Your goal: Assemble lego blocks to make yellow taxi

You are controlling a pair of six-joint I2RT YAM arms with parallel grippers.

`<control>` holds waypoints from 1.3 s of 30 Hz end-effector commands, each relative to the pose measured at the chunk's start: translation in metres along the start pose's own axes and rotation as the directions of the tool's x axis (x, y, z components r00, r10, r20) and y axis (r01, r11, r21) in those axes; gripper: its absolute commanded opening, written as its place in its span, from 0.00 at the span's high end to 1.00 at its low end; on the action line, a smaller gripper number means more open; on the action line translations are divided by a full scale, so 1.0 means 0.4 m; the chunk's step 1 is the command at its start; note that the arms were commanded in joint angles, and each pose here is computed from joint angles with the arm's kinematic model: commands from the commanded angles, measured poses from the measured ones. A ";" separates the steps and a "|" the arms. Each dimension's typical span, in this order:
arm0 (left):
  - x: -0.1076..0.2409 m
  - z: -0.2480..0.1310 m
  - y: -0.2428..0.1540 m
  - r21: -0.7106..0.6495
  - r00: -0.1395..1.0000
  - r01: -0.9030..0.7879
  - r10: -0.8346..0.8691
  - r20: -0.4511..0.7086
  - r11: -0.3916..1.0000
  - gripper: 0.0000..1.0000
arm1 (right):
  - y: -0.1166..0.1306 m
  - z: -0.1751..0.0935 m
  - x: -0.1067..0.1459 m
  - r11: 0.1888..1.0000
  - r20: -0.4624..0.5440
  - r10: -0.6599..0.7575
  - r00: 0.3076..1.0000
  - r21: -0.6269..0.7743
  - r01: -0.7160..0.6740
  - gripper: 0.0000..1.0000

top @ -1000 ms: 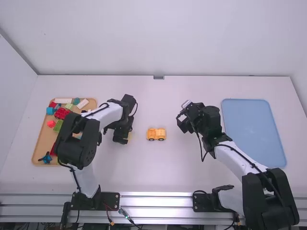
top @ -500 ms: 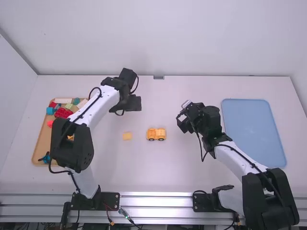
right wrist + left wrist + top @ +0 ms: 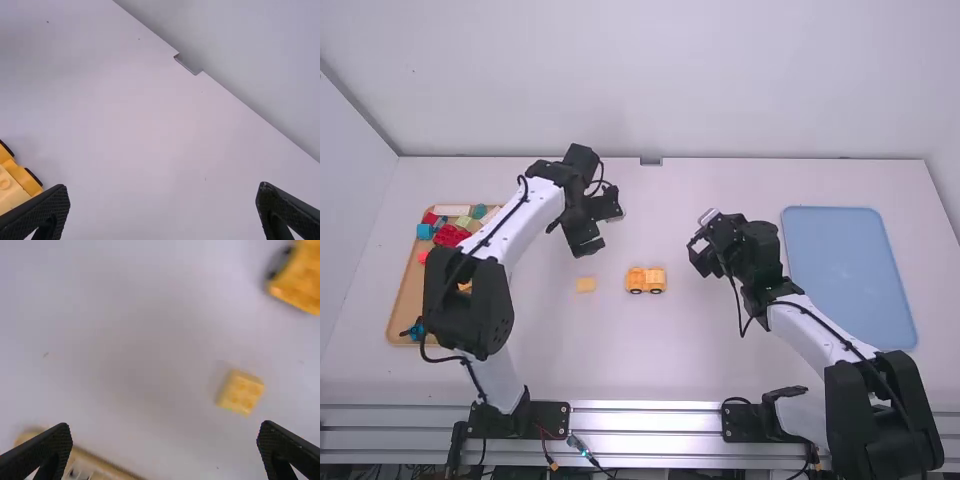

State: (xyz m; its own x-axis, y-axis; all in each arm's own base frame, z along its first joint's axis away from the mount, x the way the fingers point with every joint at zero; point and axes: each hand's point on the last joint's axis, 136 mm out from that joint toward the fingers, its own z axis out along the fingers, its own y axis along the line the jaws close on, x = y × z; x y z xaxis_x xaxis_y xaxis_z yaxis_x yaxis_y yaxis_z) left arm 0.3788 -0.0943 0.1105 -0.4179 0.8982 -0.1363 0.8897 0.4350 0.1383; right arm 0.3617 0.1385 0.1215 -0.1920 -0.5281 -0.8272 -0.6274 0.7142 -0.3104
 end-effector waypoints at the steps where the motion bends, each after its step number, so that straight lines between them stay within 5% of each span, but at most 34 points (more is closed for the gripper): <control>1: -0.035 -0.069 -0.031 0.058 0.944 -0.250 0.230 0.236 0.966 0.01 | 0.013 -0.008 -0.013 1.000 0.030 0.002 1.000 -0.031 -0.001 0.01; 8: -0.005 -0.076 -0.073 0.102 0.783 -0.408 0.291 0.550 0.907 0.01 | 0.085 -0.023 -0.050 0.974 0.146 -0.083 0.986 -0.197 0.111 0.01; 19: 0.032 0.024 -0.145 0.051 0.581 -0.383 0.197 0.790 0.922 0.01 | 0.156 -0.031 -0.058 0.896 0.313 -0.069 0.947 -0.398 0.197 0.01; 28: 0.063 0.028 -0.173 0.147 0.583 -0.316 0.069 0.810 0.937 0.01 | 0.166 -0.005 -0.043 0.852 0.367 0.034 0.929 -0.496 0.165 0.01; 39: 0.078 0.164 -0.167 0.172 0.607 -0.183 -0.026 0.794 0.968 0.01 | 0.194 0.024 -0.049 0.834 0.373 0.007 0.928 -0.514 0.200 0.01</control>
State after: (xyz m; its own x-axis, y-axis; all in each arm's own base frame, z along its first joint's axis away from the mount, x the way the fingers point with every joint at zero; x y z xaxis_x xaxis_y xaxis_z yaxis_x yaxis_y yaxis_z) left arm 0.3291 -0.0967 0.0420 -0.0119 0.5394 -0.8420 0.9736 0.1982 0.1132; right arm 0.3189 0.2061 0.1053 0.0737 -0.3148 -0.9463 -0.9515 0.2619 -0.1613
